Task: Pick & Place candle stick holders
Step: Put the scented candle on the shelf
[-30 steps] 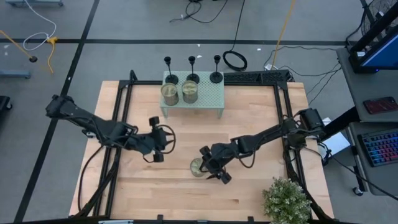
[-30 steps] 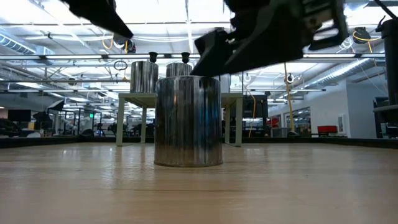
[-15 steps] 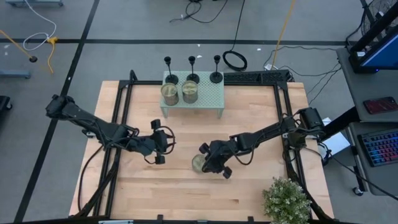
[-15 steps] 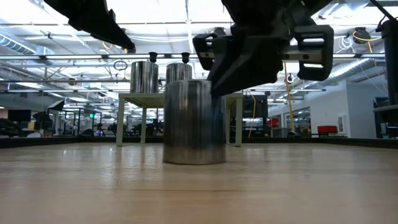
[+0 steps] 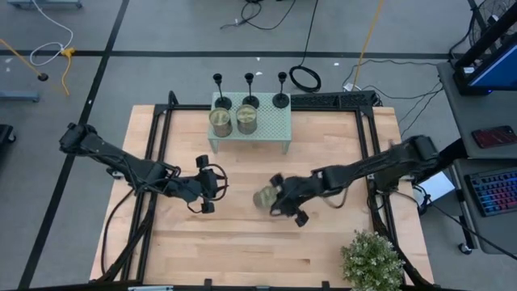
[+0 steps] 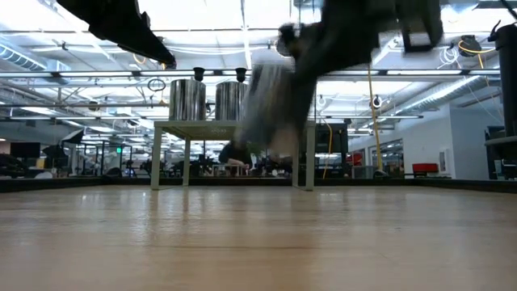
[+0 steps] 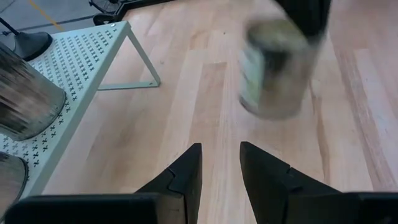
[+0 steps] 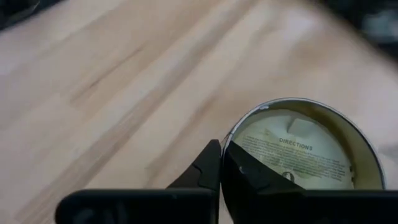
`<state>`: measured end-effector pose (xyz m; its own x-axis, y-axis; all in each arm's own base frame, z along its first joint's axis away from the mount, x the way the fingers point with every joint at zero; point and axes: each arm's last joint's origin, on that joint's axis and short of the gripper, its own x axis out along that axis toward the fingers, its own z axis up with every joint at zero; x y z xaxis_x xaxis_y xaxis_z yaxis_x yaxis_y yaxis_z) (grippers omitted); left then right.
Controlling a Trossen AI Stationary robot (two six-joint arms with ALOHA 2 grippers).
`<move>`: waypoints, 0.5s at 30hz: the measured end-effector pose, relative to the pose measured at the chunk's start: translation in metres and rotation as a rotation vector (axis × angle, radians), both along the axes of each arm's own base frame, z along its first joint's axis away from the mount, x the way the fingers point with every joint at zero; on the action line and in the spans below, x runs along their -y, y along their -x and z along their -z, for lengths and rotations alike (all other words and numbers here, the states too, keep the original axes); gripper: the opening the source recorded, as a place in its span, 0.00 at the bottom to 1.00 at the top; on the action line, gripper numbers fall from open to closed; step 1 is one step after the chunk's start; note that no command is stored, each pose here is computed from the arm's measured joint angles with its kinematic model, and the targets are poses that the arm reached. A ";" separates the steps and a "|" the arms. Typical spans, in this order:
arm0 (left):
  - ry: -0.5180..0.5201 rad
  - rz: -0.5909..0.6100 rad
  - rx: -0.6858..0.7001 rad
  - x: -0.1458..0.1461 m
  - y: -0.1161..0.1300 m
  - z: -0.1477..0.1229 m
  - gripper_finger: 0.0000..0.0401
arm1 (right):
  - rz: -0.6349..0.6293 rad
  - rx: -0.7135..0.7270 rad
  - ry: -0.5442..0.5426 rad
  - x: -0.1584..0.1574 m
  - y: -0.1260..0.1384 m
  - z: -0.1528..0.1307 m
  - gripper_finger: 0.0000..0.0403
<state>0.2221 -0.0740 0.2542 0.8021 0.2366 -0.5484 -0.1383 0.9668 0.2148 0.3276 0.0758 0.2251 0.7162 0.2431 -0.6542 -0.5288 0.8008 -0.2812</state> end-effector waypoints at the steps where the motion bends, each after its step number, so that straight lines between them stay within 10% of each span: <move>1: 0.000 0.000 0.001 0.000 0.000 0.000 0.29 | 0.042 0.025 0.007 0.002 0.005 -0.011 0.01; 15: -0.037 -0.007 0.181 -0.011 -0.015 -0.018 0.29 | 0.421 -0.122 0.232 0.077 0.005 -0.097 0.01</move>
